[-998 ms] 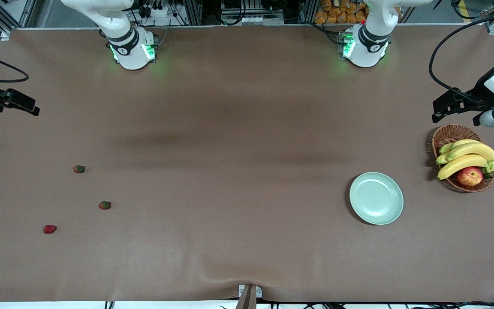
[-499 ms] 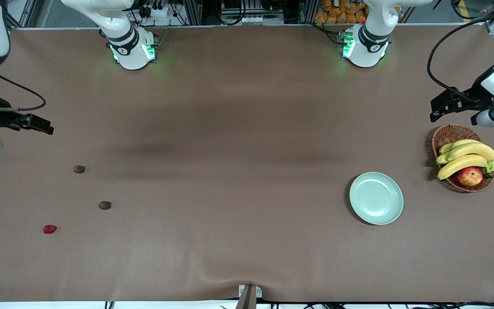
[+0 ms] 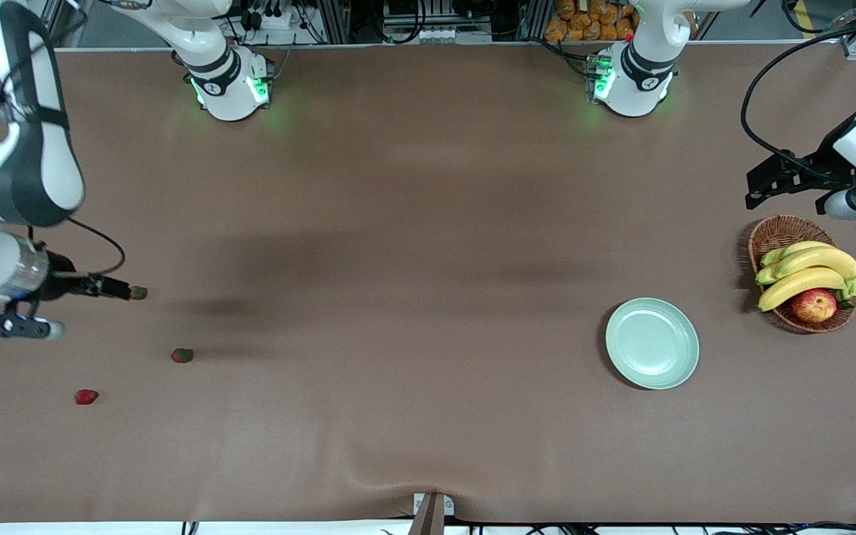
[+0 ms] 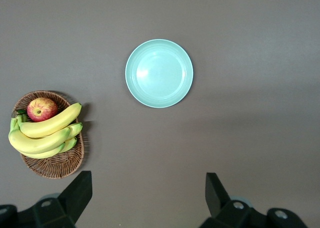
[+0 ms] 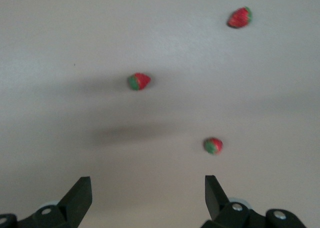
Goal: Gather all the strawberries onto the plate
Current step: 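Lower the right gripper and grasp the first red strawberry, then set the strawberry mid-table with the right gripper while the left gripper approaches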
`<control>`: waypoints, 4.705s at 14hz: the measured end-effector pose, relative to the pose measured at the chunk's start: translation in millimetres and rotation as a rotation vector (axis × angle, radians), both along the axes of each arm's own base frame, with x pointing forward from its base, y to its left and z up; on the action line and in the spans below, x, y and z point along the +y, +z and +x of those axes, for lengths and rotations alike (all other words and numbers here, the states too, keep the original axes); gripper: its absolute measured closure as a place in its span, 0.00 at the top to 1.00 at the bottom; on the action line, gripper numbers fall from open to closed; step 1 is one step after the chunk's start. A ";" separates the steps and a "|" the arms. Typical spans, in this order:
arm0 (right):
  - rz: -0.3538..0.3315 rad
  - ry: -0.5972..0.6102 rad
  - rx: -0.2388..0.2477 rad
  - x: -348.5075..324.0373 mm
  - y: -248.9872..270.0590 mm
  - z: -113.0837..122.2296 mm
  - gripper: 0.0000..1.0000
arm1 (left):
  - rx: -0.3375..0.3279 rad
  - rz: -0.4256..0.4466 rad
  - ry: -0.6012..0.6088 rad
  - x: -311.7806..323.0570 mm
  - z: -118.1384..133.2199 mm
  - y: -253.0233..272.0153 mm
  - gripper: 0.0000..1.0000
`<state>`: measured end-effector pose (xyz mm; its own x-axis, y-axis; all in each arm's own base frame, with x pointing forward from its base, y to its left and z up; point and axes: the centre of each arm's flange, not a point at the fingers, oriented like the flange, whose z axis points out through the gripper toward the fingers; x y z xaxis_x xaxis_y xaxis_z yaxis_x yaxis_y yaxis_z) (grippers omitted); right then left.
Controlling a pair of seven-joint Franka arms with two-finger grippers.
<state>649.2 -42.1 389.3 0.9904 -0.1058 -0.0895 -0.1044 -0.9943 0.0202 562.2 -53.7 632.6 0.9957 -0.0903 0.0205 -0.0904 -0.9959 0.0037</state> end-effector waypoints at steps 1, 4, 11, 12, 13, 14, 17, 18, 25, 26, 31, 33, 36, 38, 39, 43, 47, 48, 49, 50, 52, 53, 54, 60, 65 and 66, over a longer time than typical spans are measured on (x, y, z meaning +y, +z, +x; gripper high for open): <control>0.000 0.016 -0.008 6.7 -21.3 10.3 1.00 | 0.000 0.000 0.000 0.0 0.0 0.0 1.00; 0.002 0.103 -0.001 29.1 -71.9 33.0 1.00 | 0.001 0.000 0.000 0.1 0.0 -0.5 1.00; 0.006 0.250 -0.022 21.1 -125.7 54.2 1.00 | 0.003 0.000 0.000 0.1 0.1 -1.1 1.00; 0.006 0.249 -0.018 20.6 -132.9 54.3 1.00 | 0.003 0.000 0.000 0.1 0.1 -1.1 1.00; 0.007 0.249 -0.018 20.5 -140.1 54.6 1.00 | 0.003 0.000 0.000 0.1 0.1 -1.3 1.00; 0.006 0.249 -0.022 20.5 -146.8 55.4 1.00 | 0.004 0.000 0.000 0.1 0.1 -1.5 1.00; 0.005 0.236 -0.028 19.3 -166.5 56.6 1.00 | 0.016 0.001 0.000 0.1 1.6 -7.0 1.00; 0.005 0.219 -0.027 17.8 -172.7 56.3 1.00 | 0.023 0.001 0.000 0.0 3.6 -10.9 1.00; 0.030 0.119 -0.024 8.7 -197.6 54.6 1.00 | 0.033 0.002 0.000 -0.1 6.8 -17.0 1.00; 0.041 0.109 -0.023 8.6 -200.6 54.2 1.00 | 0.033 0.002 0.000 -0.1 6.8 -17.0 1.00; 0.045 0.105 -0.018 8.9 -204.9 53.4 1.00 | 0.033 0.002 0.000 -0.1 6.8 -17.0 1.00; 0.046 0.104 -0.018 8.9 -205.3 53.3 1.00 | 0.033 0.002 0.000 -0.1 6.8 -17.0 1.00; 0.046 0.104 -0.012 8.9 -209.1 52.5 1.00 | 0.033 0.002 0.000 -0.1 6.8 -17.0 1.00; 0.046 0.104 -0.009 8.8 -211.7 52.0 1.00 | 0.033 0.002 0.000 -0.1 6.8 -17.0 1.00; 0.046 0.104 -0.008 8.8 -212.7 51.9 1.00 | 0.033 0.002 0.000 -0.1 6.8 -17.0 1.00; 0.044 0.100 -0.022 6.6 -212.8 53.3 0.59 | 0.033 0.002 0.000 -0.1 6.8 -17.0 1.00; 0.040 0.081 -0.045 -7.4 -210.0 55.7 0.39 | 0.033 0.002 0.000 -0.1 6.8 -17.0 1.00; 0.039 0.081 -0.048 -8.2 -208.6 56.7 0.39 | 0.035 0.002 0.000 -0.1 6.7 -17.1 1.00; 0.041 0.083 -0.051 -6.4 -207.0 57.9 0.39 | 0.038 0.002 0.000 0.0 6.3 -17.4 1.00; 0.045 0.089 -0.050 -1.9 -204.8 59.2 0.39 | 0.041 0.002 0.000 0.0 6.0 -17.7 1.00; 0.061 0.110 -0.035 15.6 -198.0 61.5 0.39 | 0.043 0.003 0.000 0.0 5.8 -17.8 1.00; 0.075 0.117 -0.031 27.7 -193.2 62.3 0.39 | 0.043 0.003 0.000 0.0 5.8 -17.9 1.00; 0.092 0.115 -0.032 42.3 -187.7 62.9 0.39 | 0.044 0.003 0.000 0.0 5.7 -17.9 1.00; 0.153 -0.013 -0.038 184.4 -155.7 57.1 0.39 | 0.048 0.003 0.001 0.2 5.3 -18.5 1.00; 0.153 -0.117 -0.044 351.5 -134.3 15.3 0.39 | 0.052 0.004 0.001 0.4 5.1 -19.6 1.00; 0.155 -0.130 -0.048 380.2 -132.2 3.4 0.39 | 0.052 0.004 0.001 0.4 5.0 -19.8 1.00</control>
